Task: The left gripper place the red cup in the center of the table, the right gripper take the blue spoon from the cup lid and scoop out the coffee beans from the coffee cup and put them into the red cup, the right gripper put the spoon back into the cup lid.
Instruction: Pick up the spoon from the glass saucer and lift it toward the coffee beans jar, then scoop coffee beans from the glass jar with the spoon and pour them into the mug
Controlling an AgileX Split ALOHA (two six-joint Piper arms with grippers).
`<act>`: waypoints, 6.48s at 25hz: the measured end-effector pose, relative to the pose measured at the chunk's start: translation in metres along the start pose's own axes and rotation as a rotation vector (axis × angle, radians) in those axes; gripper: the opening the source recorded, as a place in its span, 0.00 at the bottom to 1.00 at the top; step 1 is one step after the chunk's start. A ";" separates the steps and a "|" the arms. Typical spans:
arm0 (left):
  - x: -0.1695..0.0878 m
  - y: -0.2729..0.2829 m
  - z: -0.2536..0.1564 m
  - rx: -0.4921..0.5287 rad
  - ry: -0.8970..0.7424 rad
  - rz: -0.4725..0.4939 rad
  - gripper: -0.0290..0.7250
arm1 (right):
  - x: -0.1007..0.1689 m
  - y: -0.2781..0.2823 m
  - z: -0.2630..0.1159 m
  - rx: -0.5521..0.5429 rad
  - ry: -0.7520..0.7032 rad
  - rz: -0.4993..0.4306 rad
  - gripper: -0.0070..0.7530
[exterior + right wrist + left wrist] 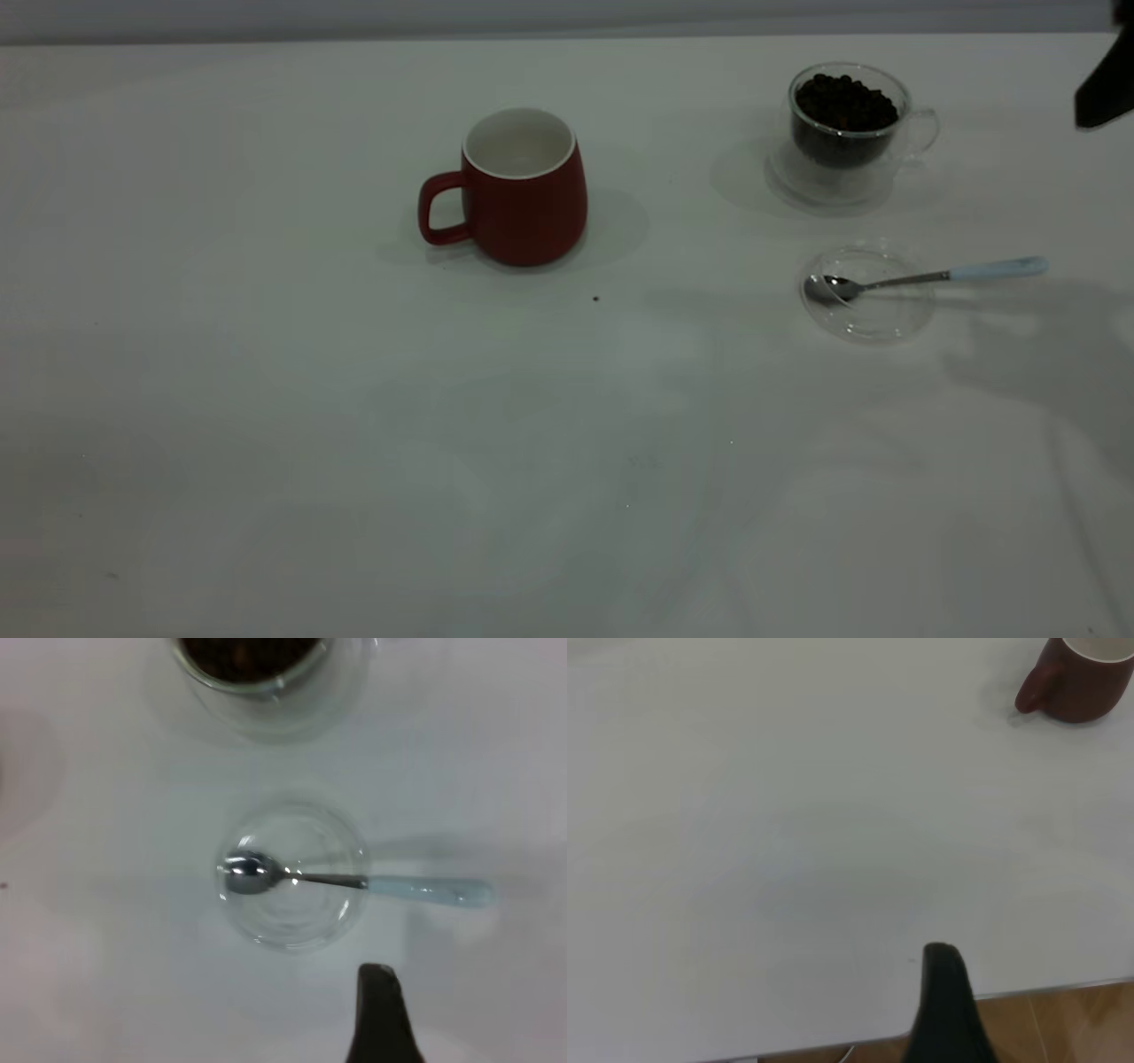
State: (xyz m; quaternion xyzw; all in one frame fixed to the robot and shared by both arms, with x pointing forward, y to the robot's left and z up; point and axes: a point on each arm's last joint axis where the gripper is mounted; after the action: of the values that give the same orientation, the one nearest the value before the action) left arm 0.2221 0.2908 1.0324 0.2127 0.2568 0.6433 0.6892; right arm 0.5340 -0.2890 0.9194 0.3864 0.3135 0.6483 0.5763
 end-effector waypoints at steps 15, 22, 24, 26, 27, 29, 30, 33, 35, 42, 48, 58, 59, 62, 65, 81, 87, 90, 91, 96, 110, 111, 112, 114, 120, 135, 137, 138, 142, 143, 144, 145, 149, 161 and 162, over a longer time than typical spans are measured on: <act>0.000 0.000 0.000 0.000 0.001 0.000 0.82 | -0.075 -0.070 -0.018 0.205 -0.290 0.136 0.74; 0.000 0.000 0.000 0.000 0.001 0.000 0.82 | -0.102 -0.061 -0.011 0.019 -0.385 0.328 0.74; 0.000 0.000 0.000 0.000 0.001 0.000 0.82 | -0.105 -0.066 -0.015 0.021 -0.391 0.334 0.74; 0.000 0.000 0.000 0.000 0.001 0.000 0.82 | -0.105 -0.073 -0.021 0.038 -0.392 0.346 0.74; 0.000 0.000 0.000 0.000 0.001 0.000 0.82 | -0.105 -0.077 -0.024 0.045 -0.391 0.352 0.74; 0.000 0.000 0.000 0.000 0.001 0.000 0.82 | -0.106 -0.088 -0.033 0.069 -0.394 0.359 0.74; 0.000 0.000 0.000 0.000 0.001 0.000 0.82 | -0.107 -0.093 -0.037 0.078 -0.398 0.361 0.74; 0.000 0.000 0.000 0.000 0.001 0.000 0.82 | -0.108 -0.108 -0.048 0.102 -0.424 0.366 0.74; 0.000 0.000 0.000 0.000 0.001 0.000 0.82 | -0.109 -0.115 -0.052 0.102 -0.419 0.374 0.74; 0.000 0.000 0.000 0.000 0.001 0.000 0.82 | -0.113 -0.132 -0.049 0.074 -0.399 0.417 0.74; 0.000 0.000 0.000 0.000 -0.001 0.000 0.82 | -0.108 -0.136 -0.050 0.065 -0.396 0.491 0.74; 0.000 0.000 0.000 0.000 -0.001 0.000 0.82 | -0.108 -0.140 -0.053 0.055 -0.397 0.501 0.74; 0.000 0.000 0.000 0.000 -0.001 0.000 0.82 | -0.108 -0.142 -0.054 0.060 -0.401 0.504 0.74; 0.000 0.000 0.000 0.000 -0.001 0.000 0.82 | -0.107 -0.146 -0.057 0.063 -0.402 0.513 0.74; 0.000 0.000 0.000 0.000 -0.001 0.000 0.82 | -0.103 -0.147 -0.054 0.044 -0.390 0.526 0.74; 0.000 0.000 0.000 0.000 -0.001 0.000 0.82 | -0.077 -0.167 -0.061 0.103 -0.353 0.586 0.71; 0.000 0.000 0.000 0.000 0.000 0.000 0.82 | -0.077 -0.167 -0.061 0.103 -0.353 0.586 0.67; 0.000 0.000 0.000 0.000 0.000 0.000 0.82 | -0.077 -0.167 -0.060 0.100 -0.351 0.586 0.63; 0.000 0.000 0.000 0.000 0.001 0.000 0.82 | -0.077 -0.167 -0.059 0.099 -0.351 0.586 0.62; 0.000 0.000 0.000 0.000 0.001 0.000 0.82 | -0.077 -0.167 -0.060 0.100 -0.350 0.588 0.51; 0.000 0.000 0.000 0.000 0.001 0.000 0.82 | -0.072 -0.163 -0.058 0.095 -0.335 0.660 0.14; 0.000 0.000 0.000 0.000 0.001 0.000 0.82 | -0.072 -0.163 -0.058 0.098 -0.329 0.663 0.14; 0.000 0.000 0.000 0.000 0.001 0.000 0.82 | -0.072 -0.163 -0.059 0.101 -0.324 0.665 0.14; 0.000 0.000 0.000 0.000 0.001 0.000 0.82 | -0.071 -0.162 -0.059 0.107 -0.319 0.674 0.14; 0.000 0.000 0.000 0.000 0.001 0.000 0.82 | -0.069 -0.148 -0.049 0.133 -0.271 0.689 0.14; 0.000 0.000 0.000 0.000 -0.002 0.000 0.82 | -0.092 -0.082 0.070 -0.180 -0.252 0.548 0.14; 0.000 0.000 0.000 0.000 -0.002 0.000 0.82 | -0.093 -0.086 0.084 -0.190 -0.252 0.528 0.14; 0.000 0.000 0.000 0.000 -0.002 0.000 0.82 | -0.093 -0.089 0.090 -0.188 -0.251 0.523 0.14; 0.000 0.000 0.000 0.000 -0.002 0.000 0.82 | -0.088 -0.101 0.102 -0.148 -0.238 0.494 0.14; 0.000 0.000 0.000 0.000 -0.002 0.000 0.82 | -0.086 -0.102 0.103 -0.136 -0.221 0.488 0.14; 0.000 0.000 0.000 0.000 -0.002 0.000 0.82 | -0.084 -0.103 0.103 -0.125 -0.201 0.484 0.14; 0.000 0.000 0.000 0.000 -0.002 0.000 0.82 | -0.081 -0.104 0.103 -0.115 -0.189 0.484 0.14; 0.000 0.000 0.000 0.000 -0.002 0.000 0.82 | -0.070 -0.107 0.104 -0.091 -0.153 0.474 0.14; 0.000 0.000 0.000 0.000 -0.002 0.000 0.82 | -0.067 -0.118 0.100 -0.076 -0.149 0.438 0.14; 0.000 0.000 0.000 0.000 -0.002 0.000 0.82 | -0.066 -0.120 0.099 -0.071 -0.150 0.439 0.14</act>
State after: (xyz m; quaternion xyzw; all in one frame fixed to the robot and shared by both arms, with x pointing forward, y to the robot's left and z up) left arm 0.2221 0.2908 1.0324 0.2132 0.2562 0.6431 0.6895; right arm 0.6822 -0.3419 0.8578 0.4718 0.1552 0.7384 0.4562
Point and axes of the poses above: a point on each arm's last joint axis where the gripper is mounted, y pointing back along that axis away from the gripper, x along the wrist's bending axis when the last joint is at zero, z = x × y, and after that the axes turned 7 degrees about y, right-handed
